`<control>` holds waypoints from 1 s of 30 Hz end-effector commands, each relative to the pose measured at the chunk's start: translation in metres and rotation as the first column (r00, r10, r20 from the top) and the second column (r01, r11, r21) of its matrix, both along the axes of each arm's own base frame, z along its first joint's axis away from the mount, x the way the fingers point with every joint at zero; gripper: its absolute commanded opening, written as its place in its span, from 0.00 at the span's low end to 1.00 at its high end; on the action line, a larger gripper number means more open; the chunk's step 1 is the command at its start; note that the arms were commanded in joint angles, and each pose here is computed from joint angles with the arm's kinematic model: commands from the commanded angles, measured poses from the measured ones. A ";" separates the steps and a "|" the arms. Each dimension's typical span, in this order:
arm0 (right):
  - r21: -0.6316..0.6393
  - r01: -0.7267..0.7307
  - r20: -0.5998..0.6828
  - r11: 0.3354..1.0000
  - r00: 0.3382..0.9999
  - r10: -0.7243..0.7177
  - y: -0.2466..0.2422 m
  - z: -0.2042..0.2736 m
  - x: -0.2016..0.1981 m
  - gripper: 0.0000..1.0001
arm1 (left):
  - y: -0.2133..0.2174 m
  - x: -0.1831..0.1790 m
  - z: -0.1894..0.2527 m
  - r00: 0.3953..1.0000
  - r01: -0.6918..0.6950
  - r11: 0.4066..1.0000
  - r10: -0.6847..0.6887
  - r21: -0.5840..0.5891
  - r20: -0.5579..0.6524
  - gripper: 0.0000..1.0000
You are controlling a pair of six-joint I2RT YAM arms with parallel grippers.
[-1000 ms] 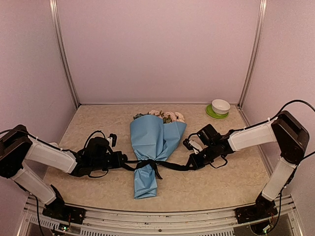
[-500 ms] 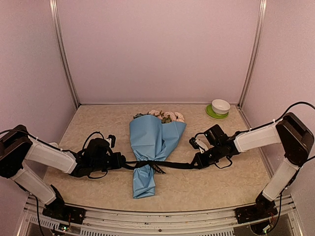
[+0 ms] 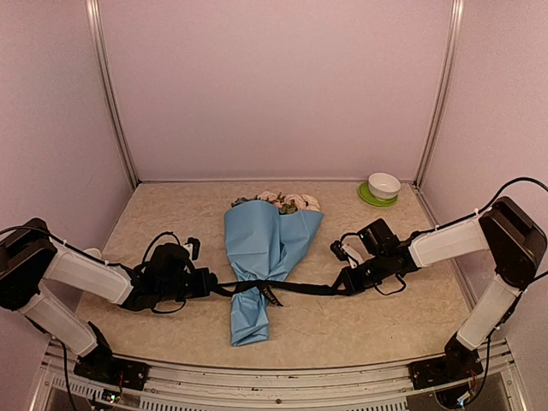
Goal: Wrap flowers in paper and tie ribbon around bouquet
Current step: Tie the half-tied ribbon around the folded bouquet, then adjust the ribbon on the folded bouquet.
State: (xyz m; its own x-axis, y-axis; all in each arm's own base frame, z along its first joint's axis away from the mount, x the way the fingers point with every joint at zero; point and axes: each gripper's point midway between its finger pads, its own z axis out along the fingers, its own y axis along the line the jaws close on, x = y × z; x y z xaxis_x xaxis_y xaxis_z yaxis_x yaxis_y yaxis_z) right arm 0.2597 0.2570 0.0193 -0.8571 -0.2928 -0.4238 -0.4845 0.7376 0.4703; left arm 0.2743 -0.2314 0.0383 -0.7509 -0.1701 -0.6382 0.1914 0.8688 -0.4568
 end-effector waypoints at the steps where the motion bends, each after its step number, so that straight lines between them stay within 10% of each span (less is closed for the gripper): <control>1: -0.123 0.055 -0.057 0.991 0.996 -0.063 -0.033 -0.024 -0.009 0.00 | 0.034 -0.007 -0.027 0.997 -0.063 0.989 0.069 0.135 -0.041 0.00; 7: -0.014 -0.011 0.007 1.000 1.000 0.011 -0.007 0.016 0.005 0.04 | 0.003 -0.013 -0.016 0.999 0.039 0.995 -0.038 0.097 -0.014 0.00; 12: 0.017 -0.061 0.165 0.998 0.985 0.057 0.020 0.078 0.020 0.66 | -0.016 -0.012 -0.002 0.997 0.075 0.996 -0.077 0.057 0.028 0.00; 25: 0.195 -0.450 0.206 0.871 0.887 0.413 0.144 0.097 -0.057 0.66 | -0.015 -0.008 0.005 0.996 0.073 0.994 -0.077 0.084 0.045 0.00; 30: 0.219 -0.487 0.168 0.846 0.873 0.459 0.162 0.082 -0.062 0.51 | -0.015 -0.007 0.009 0.996 0.069 0.994 -0.074 0.082 0.056 0.00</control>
